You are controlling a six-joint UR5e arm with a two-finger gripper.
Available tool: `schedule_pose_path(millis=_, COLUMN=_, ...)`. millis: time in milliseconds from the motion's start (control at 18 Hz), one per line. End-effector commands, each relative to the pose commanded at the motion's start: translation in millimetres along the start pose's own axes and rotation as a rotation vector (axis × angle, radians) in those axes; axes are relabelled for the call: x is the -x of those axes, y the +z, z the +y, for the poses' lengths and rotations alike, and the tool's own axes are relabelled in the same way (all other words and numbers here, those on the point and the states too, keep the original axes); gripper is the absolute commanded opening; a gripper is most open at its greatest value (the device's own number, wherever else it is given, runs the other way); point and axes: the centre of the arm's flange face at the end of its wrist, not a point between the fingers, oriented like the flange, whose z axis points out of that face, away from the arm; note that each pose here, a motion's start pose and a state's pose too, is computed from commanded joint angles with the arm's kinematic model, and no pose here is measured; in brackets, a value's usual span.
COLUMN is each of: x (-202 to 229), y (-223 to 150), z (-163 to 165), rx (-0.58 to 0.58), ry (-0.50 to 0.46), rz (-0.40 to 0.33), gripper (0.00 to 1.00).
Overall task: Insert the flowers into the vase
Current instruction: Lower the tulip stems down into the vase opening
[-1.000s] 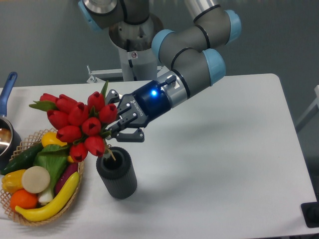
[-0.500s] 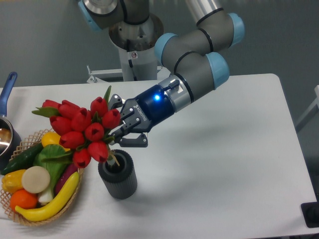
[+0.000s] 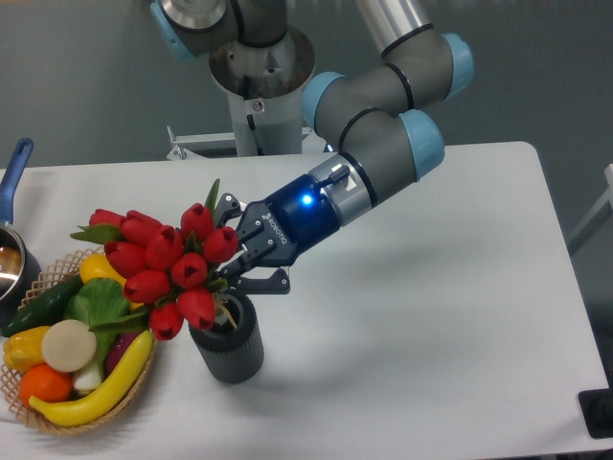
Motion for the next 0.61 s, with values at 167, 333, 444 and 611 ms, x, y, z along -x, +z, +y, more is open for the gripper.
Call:
schedule_pose_path(millis=167, x=0, y=1, z=10, rx=0.001, ry=-0.015, rz=0.002, gripper=0.18)
schedule_pose_path(millis=333, x=4, y=3, z=31, rx=0.020, ry=-0.036, rz=-0.002, gripper=0.18)
schedule_pose_path(millis=444, x=6, y=3, z=36, rx=0.052, ry=-0.036, rz=-0.014, gripper=0.18)
schedule_pose_path(millis=611, x=7, y=5, z=48, rx=0.068, ry=-0.042, rz=-0.015, gripper=0.19)
